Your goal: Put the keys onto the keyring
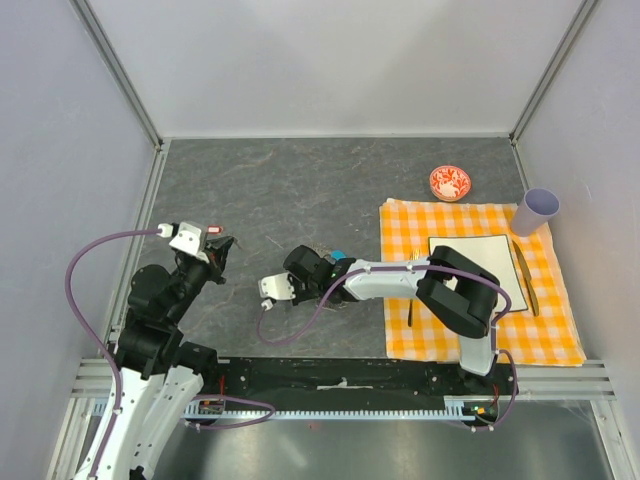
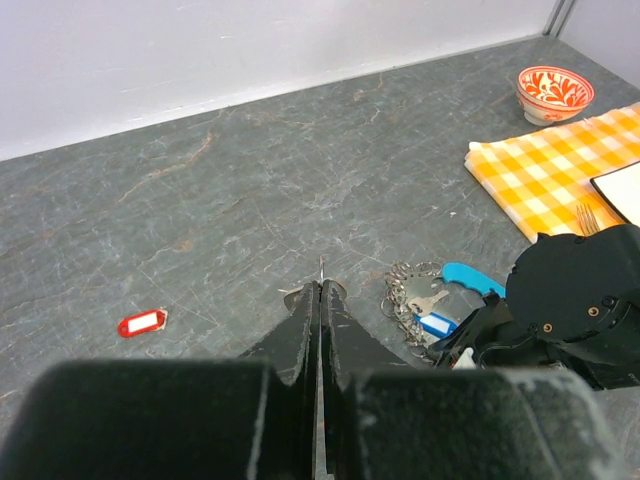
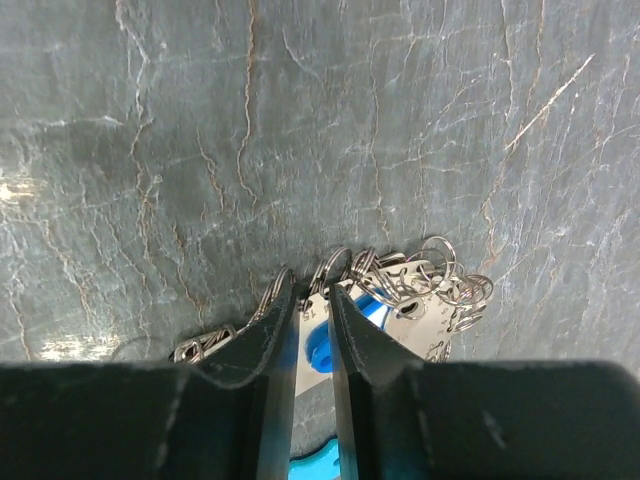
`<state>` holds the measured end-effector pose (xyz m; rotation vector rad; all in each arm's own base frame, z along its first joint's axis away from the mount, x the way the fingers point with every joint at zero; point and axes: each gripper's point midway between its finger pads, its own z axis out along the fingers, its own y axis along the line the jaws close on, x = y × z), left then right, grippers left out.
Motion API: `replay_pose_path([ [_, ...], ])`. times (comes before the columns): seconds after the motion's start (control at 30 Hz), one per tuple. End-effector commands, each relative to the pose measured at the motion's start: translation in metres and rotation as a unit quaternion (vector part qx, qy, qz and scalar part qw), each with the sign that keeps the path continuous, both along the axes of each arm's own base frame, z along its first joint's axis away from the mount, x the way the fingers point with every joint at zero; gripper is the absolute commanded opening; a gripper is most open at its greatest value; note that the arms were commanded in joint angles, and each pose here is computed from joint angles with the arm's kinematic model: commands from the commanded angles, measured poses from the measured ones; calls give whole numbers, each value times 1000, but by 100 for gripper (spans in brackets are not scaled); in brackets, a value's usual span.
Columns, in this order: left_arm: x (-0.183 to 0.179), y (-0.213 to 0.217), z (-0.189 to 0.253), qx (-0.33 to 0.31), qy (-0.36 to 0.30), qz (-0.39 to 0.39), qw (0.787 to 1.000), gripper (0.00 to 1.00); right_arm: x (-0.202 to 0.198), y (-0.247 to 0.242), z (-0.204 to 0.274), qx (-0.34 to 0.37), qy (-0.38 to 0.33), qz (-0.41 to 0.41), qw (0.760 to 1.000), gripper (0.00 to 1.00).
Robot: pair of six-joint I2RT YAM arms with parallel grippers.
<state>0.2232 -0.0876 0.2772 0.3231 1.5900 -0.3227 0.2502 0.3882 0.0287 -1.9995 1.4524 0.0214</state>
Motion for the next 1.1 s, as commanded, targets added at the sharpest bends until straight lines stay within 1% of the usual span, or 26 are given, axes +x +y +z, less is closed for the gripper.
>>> replay_pose_path([
  [0.0, 1, -2, 0, 1, 1, -4, 1000, 2, -15, -3, -2, 6, 53, -6, 999, 27],
  [0.2, 1, -2, 0, 0, 0, -5, 1000, 2, -4, -16, -4, 9, 58, -32, 998, 27],
  [0.27, 1, -3, 0, 1, 1, -6, 1000, 2, -3, -17, -3, 20, 69, -32, 997, 27],
  [0.43, 2, -3, -1, 1, 3, -6, 1000, 2, 3, -19, 6, 44, 70, -43, 996, 27],
  [0.6, 2, -4, -1, 0, 3, -9, 1000, 2, 8, -24, 9, 50, 73, -53, 995, 27],
  [0.63, 1, -4, 0, 1, 2, -9, 1000, 2, 7, -22, 12, 55, 75, -51, 994, 28],
  [0.7, 1, -4, -1, 1, 3, -9, 1000, 2, 9, -23, 13, 63, 83, -55, 993, 36],
  [0.73, 1, -4, -1, 1, 2, -11, 1000, 2, 8, -21, 16, 71, 87, -53, 992, 38],
  [1.07, 0, -5, -1, 0, 1, -12, 1000, 2, 14, -25, 33, 129, 108, -67, 984, 39],
])
